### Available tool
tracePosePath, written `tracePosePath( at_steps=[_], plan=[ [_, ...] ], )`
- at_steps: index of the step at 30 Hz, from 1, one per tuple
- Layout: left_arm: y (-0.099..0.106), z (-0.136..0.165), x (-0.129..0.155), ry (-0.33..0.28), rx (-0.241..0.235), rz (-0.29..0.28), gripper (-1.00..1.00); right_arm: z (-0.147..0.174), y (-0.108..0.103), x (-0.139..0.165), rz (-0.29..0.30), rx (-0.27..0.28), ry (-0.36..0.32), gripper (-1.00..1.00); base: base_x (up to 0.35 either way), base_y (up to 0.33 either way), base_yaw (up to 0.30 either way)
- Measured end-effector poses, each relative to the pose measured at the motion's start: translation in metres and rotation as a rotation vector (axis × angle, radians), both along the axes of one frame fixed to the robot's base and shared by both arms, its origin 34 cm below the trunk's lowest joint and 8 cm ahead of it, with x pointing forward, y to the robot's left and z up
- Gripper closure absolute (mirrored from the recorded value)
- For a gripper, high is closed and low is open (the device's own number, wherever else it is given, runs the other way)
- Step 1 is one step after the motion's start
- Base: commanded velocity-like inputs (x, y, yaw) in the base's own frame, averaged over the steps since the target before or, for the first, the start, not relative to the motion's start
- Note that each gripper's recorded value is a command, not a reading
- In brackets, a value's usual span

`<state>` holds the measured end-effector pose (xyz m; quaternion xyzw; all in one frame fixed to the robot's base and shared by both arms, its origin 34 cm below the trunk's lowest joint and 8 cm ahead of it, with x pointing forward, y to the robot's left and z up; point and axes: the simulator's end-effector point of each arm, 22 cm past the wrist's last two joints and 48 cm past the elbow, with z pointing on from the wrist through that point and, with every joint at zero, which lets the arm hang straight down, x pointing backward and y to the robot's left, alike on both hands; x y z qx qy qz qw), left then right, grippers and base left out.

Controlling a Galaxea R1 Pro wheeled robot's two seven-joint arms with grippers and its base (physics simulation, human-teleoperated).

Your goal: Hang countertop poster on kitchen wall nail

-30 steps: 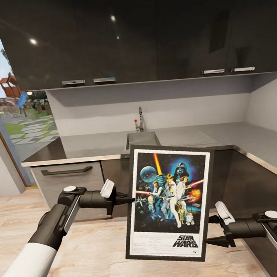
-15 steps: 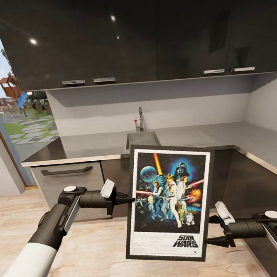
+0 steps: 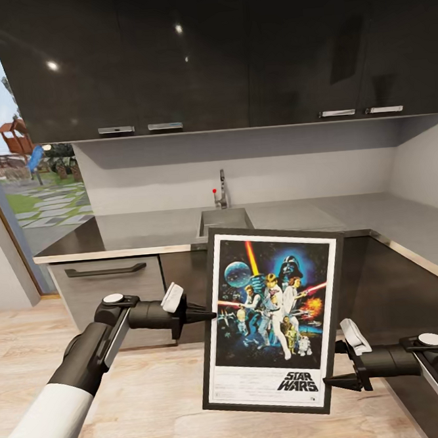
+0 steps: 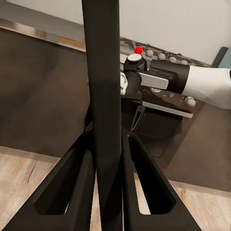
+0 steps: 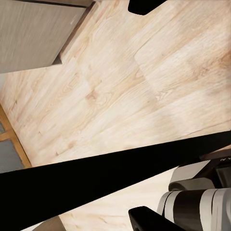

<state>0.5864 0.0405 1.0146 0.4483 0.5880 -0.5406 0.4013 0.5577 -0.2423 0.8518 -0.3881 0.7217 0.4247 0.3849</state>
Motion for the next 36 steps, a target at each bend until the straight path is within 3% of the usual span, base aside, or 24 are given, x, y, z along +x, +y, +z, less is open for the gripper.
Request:
tracePosePath(
  at_steps=[36],
  plan=[
    [0.0024, -0.0005, 0.0016, 0.004, -0.001, 0.005, 1.00, 0.0000, 0.0000, 0.0001, 0.000, 0.000, -0.001, -1.00, 0.000, 0.000, 0.000]
  ],
)
